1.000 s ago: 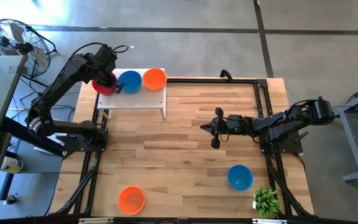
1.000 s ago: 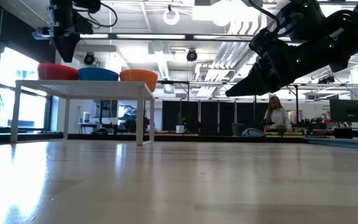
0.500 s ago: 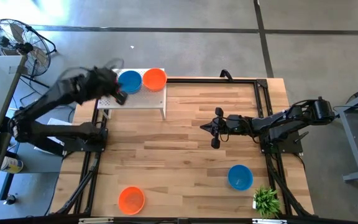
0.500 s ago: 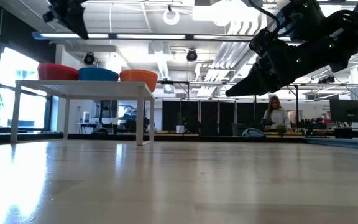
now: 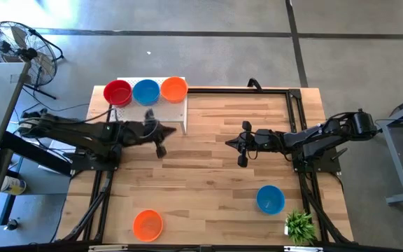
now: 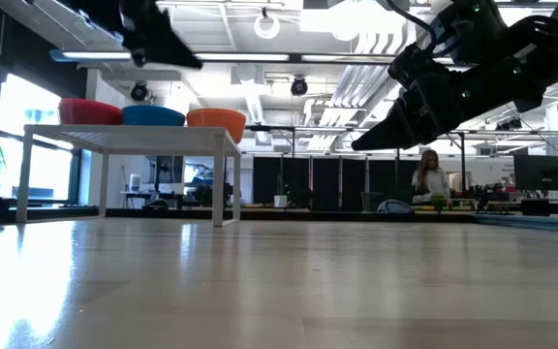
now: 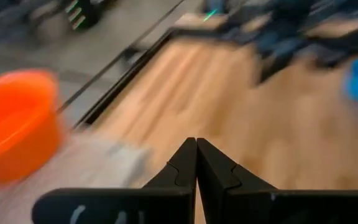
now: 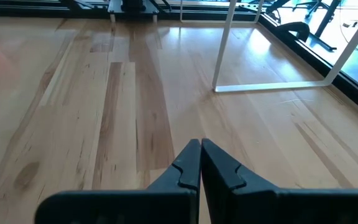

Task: Pick & Place Mini bowls
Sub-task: Stack the blue bowl on the blue bowls on the shelf

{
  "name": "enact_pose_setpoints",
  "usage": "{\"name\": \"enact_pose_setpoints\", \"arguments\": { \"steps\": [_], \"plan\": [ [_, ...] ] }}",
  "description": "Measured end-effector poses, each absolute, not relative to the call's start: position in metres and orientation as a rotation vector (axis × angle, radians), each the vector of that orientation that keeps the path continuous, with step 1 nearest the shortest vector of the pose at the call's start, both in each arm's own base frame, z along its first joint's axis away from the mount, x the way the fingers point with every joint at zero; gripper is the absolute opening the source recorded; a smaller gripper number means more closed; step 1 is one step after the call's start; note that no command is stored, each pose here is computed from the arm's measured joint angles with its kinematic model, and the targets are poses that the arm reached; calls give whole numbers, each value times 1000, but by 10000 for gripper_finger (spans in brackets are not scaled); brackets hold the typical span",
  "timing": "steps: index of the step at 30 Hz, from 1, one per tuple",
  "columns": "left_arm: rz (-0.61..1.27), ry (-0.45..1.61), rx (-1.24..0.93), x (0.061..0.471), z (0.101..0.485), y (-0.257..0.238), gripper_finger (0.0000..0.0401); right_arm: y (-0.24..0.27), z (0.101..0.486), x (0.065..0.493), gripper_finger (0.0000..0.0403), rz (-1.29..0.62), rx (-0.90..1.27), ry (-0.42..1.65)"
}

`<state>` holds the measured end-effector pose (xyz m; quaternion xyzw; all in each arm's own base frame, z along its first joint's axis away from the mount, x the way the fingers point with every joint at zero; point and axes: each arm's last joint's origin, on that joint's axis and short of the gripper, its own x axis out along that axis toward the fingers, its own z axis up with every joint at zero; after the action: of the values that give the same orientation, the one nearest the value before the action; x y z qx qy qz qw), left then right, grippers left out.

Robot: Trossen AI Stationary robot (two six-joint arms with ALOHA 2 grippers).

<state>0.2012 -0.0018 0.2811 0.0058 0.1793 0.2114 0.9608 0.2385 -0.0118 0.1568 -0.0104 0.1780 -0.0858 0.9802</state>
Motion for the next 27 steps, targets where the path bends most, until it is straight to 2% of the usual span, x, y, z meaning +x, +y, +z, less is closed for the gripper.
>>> {"name": "enact_pose_setpoints", "arguments": {
  "steps": [7,12,15,22,27],
  "plan": [
    [148,169,26,220,255,-16,1,-8,155,235,2,-62,106,404],
    [69,2,52,224,240,-19,1,-6,160,222,4,-75,222,485],
    [58,-40,71,226,232,-19,1,0,168,210,13,-79,264,625],
    [36,-7,83,231,222,-20,1,26,204,183,63,-97,328,974],
    [40,-2,100,232,221,-20,1,51,213,172,110,-23,380,1143]
  ]
}}
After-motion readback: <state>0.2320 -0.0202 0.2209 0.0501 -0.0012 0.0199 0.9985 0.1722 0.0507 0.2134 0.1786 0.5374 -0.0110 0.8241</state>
